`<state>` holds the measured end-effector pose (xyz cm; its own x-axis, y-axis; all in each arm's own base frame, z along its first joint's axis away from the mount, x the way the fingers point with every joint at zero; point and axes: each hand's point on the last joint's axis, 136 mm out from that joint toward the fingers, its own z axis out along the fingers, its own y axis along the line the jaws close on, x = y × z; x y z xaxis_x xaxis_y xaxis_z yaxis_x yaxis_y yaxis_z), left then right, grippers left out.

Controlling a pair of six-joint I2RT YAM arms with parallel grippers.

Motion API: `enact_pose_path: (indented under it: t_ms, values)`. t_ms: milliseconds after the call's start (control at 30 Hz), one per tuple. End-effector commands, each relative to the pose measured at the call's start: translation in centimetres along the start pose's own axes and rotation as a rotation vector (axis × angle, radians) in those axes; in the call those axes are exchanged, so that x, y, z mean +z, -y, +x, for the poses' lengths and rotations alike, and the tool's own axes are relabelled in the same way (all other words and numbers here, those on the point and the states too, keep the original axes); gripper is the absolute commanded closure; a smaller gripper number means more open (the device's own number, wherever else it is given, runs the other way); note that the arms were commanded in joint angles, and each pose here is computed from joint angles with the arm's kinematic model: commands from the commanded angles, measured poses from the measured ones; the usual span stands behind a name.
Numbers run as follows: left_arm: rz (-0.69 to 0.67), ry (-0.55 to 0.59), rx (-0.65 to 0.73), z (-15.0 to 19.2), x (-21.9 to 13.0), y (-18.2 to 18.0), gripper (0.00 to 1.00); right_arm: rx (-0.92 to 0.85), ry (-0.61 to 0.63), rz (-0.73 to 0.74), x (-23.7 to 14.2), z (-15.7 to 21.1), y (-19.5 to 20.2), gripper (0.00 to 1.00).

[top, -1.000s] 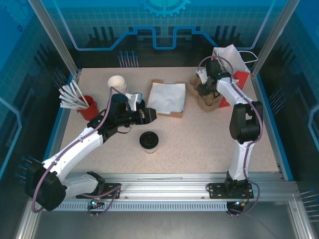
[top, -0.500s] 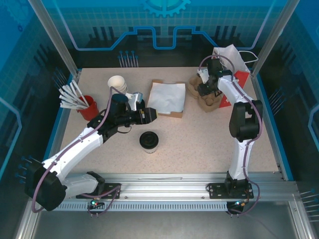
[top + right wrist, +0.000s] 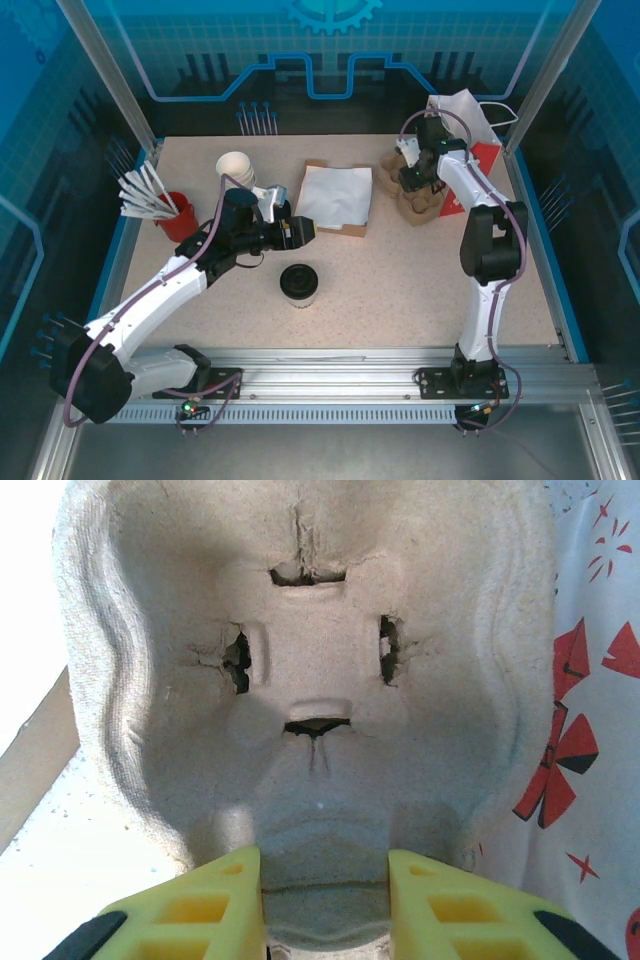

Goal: Pack the takeout coffee

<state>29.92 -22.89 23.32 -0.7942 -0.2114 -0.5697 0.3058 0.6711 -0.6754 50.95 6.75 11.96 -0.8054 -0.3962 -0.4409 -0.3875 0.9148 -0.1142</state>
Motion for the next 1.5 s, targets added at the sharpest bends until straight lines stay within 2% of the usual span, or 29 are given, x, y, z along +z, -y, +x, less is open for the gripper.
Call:
enact_pose_path:
  t_ms: [0,267,500,833,1000,1133,1300,1467]
  values:
    - [0.016,0.005,0.007,0.1,0.0,0.4,0.25,0.006,0.044,0.008,-3.4,-1.0,0.6,0.69]
    - [0.008,0.002,0.015,0.1,-0.1,0.2,0.25,0.001,0.046,0.003,-4.3,-1.5,0.3,0.68]
    - [-0.014,0.0,0.028,0.2,-0.1,-0.2,0.25,-0.02,0.083,0.001,-6.8,-2.3,-1.0,0.7]
    - [-0.05,0.018,0.032,0.5,-0.3,-1.2,0.24,-0.058,0.146,-0.081,-11.5,-1.6,-6.7,0.7]
    - [-0.111,0.06,0.035,0.3,-1.5,-2.4,0.24,-0.041,0.145,-0.166,-13.7,1.6,-11.9,0.69]
    - [-0.15,0.094,0.016,0.2,-2.6,-3.8,0.24,-0.048,0.087,-0.21,-13.6,6.5,-16.3,0.69]
    - [-0.184,0.14,-0.007,-0.4,-4.0,-5.2,0.23,-0.062,0.008,-0.248,-12.4,12.4,-21.1,0.68]
    - [-0.189,0.162,-0.002,-1.0,-4.5,-5.2,0.22,-0.07,-0.04,-0.241,-9.9,15.2,-23.5,0.68]
